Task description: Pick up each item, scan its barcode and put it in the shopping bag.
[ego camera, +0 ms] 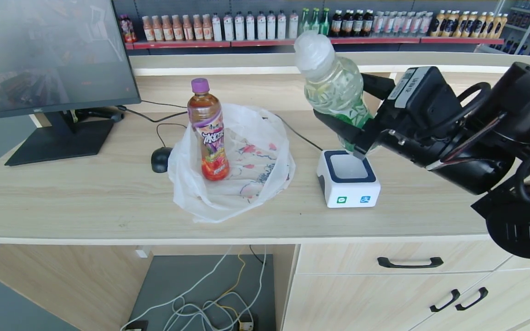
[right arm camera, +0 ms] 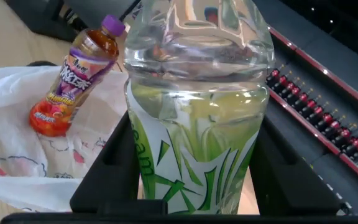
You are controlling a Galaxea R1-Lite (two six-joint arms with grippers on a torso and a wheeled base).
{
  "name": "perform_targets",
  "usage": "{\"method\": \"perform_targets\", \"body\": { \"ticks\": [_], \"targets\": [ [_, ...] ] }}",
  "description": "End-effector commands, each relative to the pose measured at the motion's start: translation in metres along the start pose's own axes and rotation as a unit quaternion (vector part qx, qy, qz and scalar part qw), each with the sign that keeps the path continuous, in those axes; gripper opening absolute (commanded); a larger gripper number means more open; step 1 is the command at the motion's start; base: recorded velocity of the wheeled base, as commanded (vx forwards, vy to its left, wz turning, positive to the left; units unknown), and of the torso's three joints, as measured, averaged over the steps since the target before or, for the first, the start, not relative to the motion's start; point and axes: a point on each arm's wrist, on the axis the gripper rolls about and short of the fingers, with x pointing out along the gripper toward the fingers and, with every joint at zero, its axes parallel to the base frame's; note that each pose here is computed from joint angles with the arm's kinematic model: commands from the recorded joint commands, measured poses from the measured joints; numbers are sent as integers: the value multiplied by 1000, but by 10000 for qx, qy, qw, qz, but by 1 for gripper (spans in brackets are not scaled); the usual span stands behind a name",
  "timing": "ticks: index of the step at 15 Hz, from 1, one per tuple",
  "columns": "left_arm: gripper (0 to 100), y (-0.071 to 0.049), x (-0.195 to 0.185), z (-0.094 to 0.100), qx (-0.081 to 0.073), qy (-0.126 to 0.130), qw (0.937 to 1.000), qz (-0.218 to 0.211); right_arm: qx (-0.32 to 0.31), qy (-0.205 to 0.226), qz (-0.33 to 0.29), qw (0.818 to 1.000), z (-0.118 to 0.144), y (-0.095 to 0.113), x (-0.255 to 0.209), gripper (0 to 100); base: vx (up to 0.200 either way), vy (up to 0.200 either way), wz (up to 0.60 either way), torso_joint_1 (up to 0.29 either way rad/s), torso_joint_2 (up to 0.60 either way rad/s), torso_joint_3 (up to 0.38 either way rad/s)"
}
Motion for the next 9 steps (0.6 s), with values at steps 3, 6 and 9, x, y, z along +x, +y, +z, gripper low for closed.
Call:
{"method": "perform_targets", "body": {
  "ticks": [3,6,9],
  "targets": [
    [100,0,0,0,2,-3,10000,2,734,41,-610,9954,-15,9,6,0,0,0,0,0,0,0],
    [100,0,0,0,2,-3,10000,2,1473,172,-1529,9770,-23,21,6,0,0,0,0,0,0,0],
    [100,0,0,0,9,-3,10000,2,2052,330,-2000,9575,-23,27,0,0,0,0,0,0,0,0]
  ]
}}
